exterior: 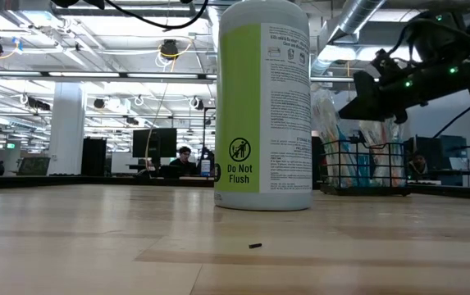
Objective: Pick & Place toothbrushing station
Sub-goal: Return to Home Position
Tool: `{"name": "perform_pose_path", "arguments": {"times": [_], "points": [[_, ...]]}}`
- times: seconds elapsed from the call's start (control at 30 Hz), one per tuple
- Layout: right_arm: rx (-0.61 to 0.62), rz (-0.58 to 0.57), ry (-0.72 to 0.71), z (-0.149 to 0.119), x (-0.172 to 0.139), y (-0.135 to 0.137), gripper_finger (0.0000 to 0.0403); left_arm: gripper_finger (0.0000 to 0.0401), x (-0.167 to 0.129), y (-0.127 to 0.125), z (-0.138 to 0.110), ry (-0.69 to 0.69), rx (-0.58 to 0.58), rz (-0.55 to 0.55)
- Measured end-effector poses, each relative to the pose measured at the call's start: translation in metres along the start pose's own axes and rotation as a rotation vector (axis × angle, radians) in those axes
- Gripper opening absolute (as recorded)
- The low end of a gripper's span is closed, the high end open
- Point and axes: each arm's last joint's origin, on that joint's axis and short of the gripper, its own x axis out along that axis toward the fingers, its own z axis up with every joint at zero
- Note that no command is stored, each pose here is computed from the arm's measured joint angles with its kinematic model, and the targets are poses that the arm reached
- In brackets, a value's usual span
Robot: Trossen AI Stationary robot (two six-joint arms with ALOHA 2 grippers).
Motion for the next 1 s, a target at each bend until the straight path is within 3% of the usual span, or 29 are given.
{"name": "perform_pose_path", "arguments": {"times": [0.3, 0.67, 1.0], "points": [[0.020, 0.015, -0.042, 0.013, -0.009, -0.002, 0.0059, 0.0058, 0.000, 0.000, 0.000, 0.000, 0.000, 0.004], [0.008, 0.120, -0.110, 0.041, -0.026, 0.011, 0.0059, 0.0058, 0.000, 0.000, 0.000, 0.000, 0.001, 0.003], [0.000, 0.157, -0.138, 0.045, -0.041, 0.016, 0.0059, 0.0058, 0.000, 0.000, 0.000, 0.001, 0.001, 0.003]]}}
